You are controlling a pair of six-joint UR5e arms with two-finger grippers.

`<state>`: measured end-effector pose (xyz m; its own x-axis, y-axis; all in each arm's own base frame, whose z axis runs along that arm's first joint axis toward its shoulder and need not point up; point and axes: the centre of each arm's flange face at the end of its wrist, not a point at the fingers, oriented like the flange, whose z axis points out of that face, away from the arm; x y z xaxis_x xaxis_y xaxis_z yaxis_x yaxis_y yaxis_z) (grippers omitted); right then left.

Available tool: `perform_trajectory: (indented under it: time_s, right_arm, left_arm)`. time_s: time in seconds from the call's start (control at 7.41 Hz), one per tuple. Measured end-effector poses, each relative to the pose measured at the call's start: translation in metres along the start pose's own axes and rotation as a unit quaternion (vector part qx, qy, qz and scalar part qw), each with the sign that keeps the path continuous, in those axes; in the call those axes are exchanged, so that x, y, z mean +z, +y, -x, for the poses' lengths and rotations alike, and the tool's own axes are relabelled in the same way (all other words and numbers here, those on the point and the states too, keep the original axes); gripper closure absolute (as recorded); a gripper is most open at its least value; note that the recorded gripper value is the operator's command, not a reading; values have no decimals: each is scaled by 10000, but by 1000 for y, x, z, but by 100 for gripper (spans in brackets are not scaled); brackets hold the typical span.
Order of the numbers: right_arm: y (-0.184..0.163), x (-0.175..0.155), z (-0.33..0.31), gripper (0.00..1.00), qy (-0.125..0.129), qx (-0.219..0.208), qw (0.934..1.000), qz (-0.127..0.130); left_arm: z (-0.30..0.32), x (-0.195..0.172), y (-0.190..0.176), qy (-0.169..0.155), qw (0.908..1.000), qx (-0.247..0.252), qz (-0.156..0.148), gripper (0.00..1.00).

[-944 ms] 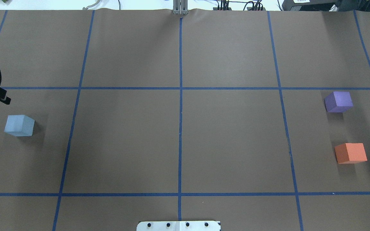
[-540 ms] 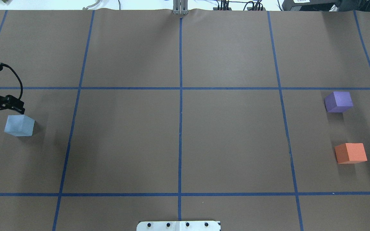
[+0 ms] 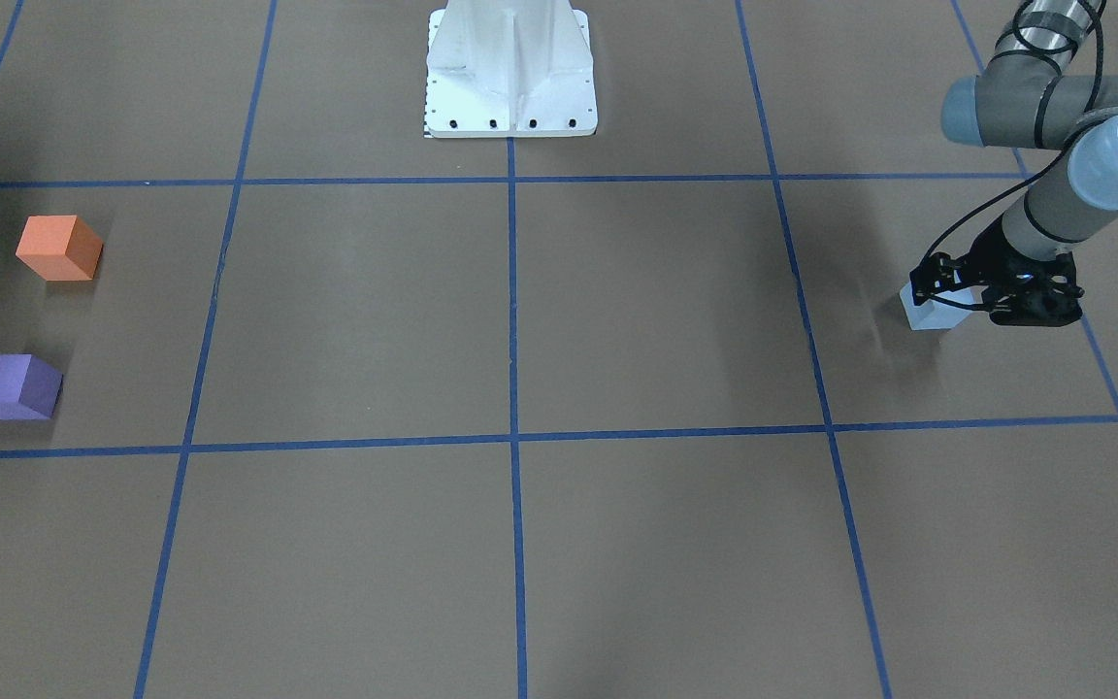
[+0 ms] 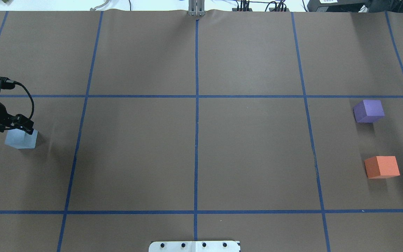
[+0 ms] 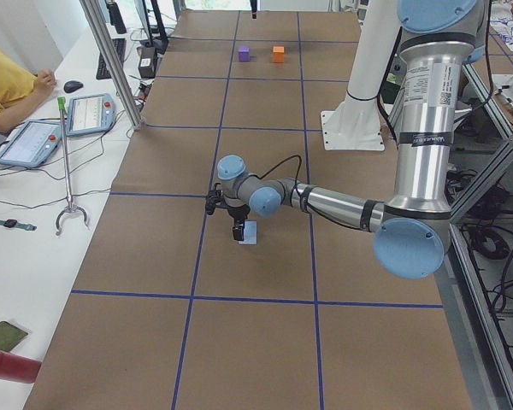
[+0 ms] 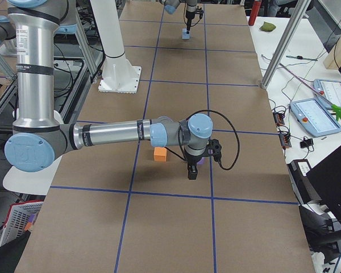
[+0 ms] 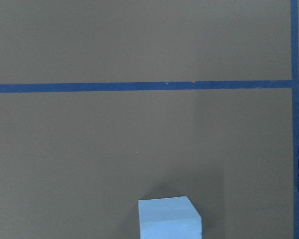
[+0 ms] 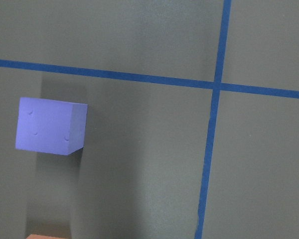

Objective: Place blue block between orange and purple blocks
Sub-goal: 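Lower the left gripper onto the light blue cube and grasp it, then carry the light blue cube toward the table center and set it down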

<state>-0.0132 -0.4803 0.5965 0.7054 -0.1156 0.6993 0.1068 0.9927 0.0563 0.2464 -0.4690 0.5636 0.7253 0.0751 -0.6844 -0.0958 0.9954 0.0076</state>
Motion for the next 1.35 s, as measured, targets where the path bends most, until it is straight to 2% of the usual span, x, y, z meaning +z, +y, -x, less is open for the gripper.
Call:
perform_trajectory:
  time_s: [0.13,0.27,0.54,0.67,0.94,1.08,1.35]
  right_arm:
    - [-1,1,3,0,-3,-29,10000,12]
    - [-2,3,6,0,-16,-53,10000,34]
    - [-2,7,12,0,-149,-106,9998,76]
    - [-1,9,13,0,-239,-147,9996,57]
    - [-2,13,18,0,-355,-291,9989,-24]
    - [-2,15,22,0,-435,-348,9984,-21]
    - [-1,23,36,0,-673,-451,9967,82]
  left_arm:
    - [0,5,1,-14,10000,-6,46,72]
    - [0,7,1,-18,10000,-49,69,100]
    - [-10,4,1,46,9998,-171,58,100]
    - [-38,-15,-7,284,9994,-194,4,100]
    - [-147,-66,-38,942,9942,-522,-44,100]
    - [-224,-76,-45,1171,9913,-595,-15,100]
    - [-403,-74,-57,1374,9886,-604,-84,100]
